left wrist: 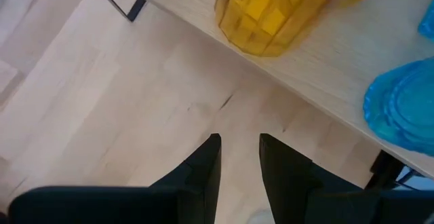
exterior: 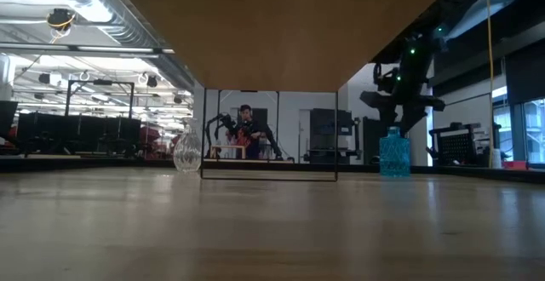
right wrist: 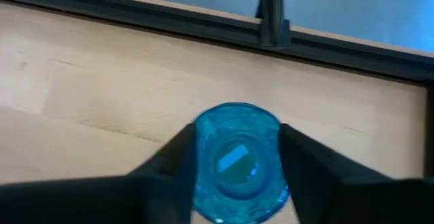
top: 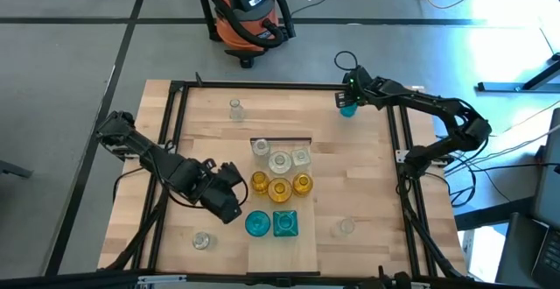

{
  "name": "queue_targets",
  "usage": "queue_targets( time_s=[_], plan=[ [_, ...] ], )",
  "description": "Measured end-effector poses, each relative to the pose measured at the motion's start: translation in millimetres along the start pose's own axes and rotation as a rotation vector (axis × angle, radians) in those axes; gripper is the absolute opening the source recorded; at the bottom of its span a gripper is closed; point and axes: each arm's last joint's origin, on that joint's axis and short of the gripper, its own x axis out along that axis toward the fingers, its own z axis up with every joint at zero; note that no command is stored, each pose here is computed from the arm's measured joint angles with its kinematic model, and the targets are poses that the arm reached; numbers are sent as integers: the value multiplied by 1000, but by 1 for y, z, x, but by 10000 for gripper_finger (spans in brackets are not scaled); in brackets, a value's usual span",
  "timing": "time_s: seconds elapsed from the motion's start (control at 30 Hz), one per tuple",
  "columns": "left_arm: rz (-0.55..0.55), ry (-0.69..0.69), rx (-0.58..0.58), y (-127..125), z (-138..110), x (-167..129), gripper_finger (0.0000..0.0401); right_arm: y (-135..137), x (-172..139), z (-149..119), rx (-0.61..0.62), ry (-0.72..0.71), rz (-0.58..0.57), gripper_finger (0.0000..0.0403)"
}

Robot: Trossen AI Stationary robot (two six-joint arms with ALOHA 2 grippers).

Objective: Sort vases onto shelf
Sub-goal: Put the blue vase on the shelf aligned with the other blue vases

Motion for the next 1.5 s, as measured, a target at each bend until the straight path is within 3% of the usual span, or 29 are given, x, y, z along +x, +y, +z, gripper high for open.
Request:
queue_targets(
  time_s=[0.17,0.57,0.93,1.23,1.5],
  plan=[
    [1,-15,-3,-2,-5,-2,94,1,-2,-1,-3,19,32,76],
    [10,-23,30,-4,-11,-4,94,-2,-45,-18,-58,46,49,75],
    [43,-36,91,-1,-11,-4,94,19,-143,-78,-134,58,277,75],
    [79,-8,108,3,-13,-4,94,40,-241,-127,-275,56,560,75],
    [103,1,117,5,-14,-4,94,56,-301,-173,-306,17,646,75]
  ],
)
